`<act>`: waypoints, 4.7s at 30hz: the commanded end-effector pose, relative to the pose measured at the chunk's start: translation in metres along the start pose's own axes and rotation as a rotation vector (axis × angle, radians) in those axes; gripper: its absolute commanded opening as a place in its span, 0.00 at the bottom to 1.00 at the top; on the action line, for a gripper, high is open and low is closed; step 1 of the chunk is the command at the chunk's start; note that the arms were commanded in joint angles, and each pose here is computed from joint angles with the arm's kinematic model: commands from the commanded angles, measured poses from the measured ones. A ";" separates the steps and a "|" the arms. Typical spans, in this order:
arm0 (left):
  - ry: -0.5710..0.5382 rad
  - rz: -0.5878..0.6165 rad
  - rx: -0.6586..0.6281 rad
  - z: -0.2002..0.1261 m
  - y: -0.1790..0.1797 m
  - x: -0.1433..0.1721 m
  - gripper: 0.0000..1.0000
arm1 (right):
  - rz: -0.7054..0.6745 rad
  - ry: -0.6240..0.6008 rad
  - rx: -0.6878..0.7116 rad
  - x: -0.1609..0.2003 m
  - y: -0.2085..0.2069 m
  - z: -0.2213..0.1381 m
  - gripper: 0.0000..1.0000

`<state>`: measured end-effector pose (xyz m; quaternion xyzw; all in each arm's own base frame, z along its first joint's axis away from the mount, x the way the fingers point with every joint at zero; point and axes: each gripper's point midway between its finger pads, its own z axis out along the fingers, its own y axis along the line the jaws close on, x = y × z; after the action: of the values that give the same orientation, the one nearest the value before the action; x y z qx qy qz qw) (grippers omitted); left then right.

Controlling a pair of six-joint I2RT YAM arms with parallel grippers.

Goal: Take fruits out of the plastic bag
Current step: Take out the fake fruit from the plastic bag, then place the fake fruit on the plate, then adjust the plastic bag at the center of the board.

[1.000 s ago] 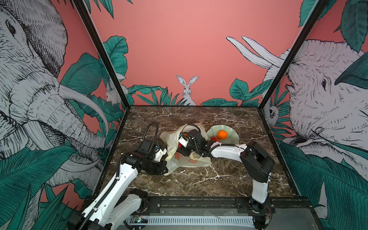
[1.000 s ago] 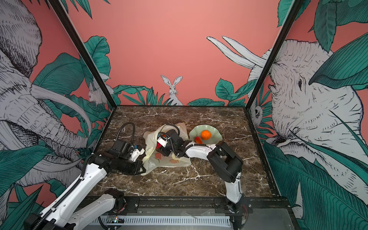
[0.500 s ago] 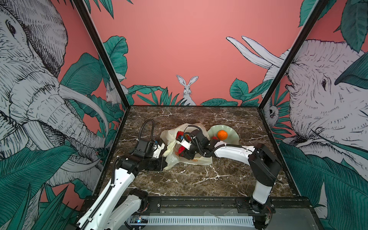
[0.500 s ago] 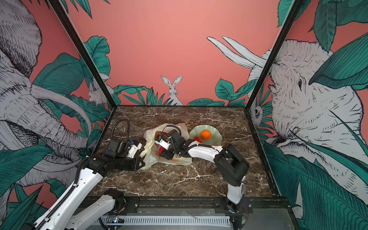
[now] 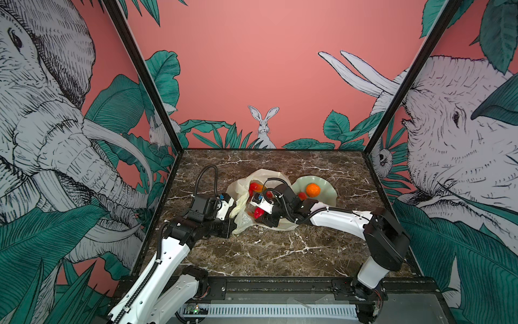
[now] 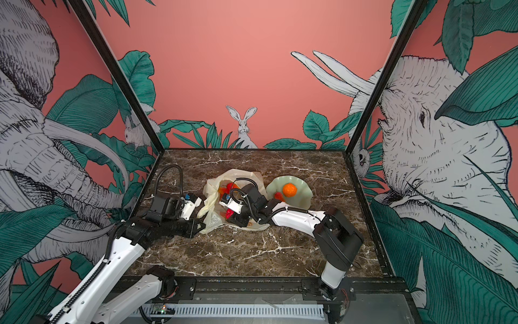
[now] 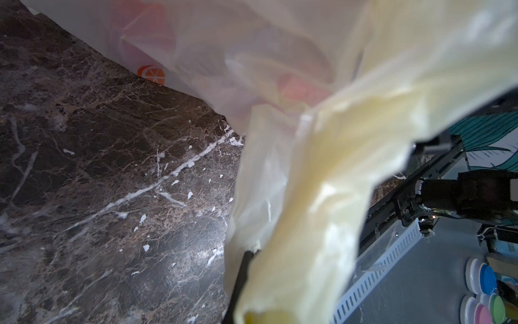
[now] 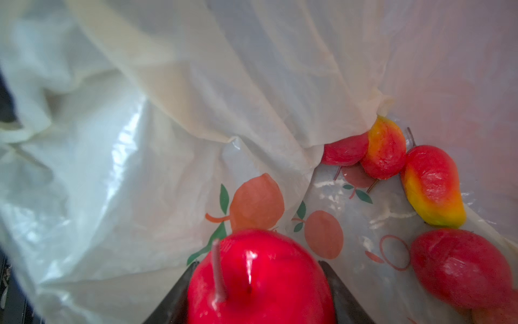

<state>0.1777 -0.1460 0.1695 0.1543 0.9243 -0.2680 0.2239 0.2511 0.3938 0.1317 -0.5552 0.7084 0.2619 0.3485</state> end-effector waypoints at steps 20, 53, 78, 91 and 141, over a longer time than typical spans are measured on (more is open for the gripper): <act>-0.009 0.049 0.112 0.001 -0.018 0.002 0.00 | -0.134 -0.378 0.142 -0.087 0.005 -0.095 0.41; 0.008 0.037 0.098 0.005 -0.014 0.003 0.00 | 0.595 0.215 0.905 0.141 -0.156 -0.176 0.44; 0.012 0.031 0.091 0.007 -0.012 0.004 0.00 | 0.852 0.220 0.795 0.184 -0.163 -0.153 0.73; 0.012 0.030 0.088 0.007 -0.012 0.004 0.00 | 0.850 0.186 0.794 0.179 -0.161 -0.158 0.74; -0.066 0.000 0.093 -0.039 -0.029 0.013 0.00 | -0.473 -0.194 -0.003 -0.080 0.031 -0.078 0.41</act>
<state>0.1503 -0.1542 0.2051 0.1817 0.8869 -0.3314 0.2657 0.2164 0.3798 0.2456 -0.6395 0.5609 0.2639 0.4547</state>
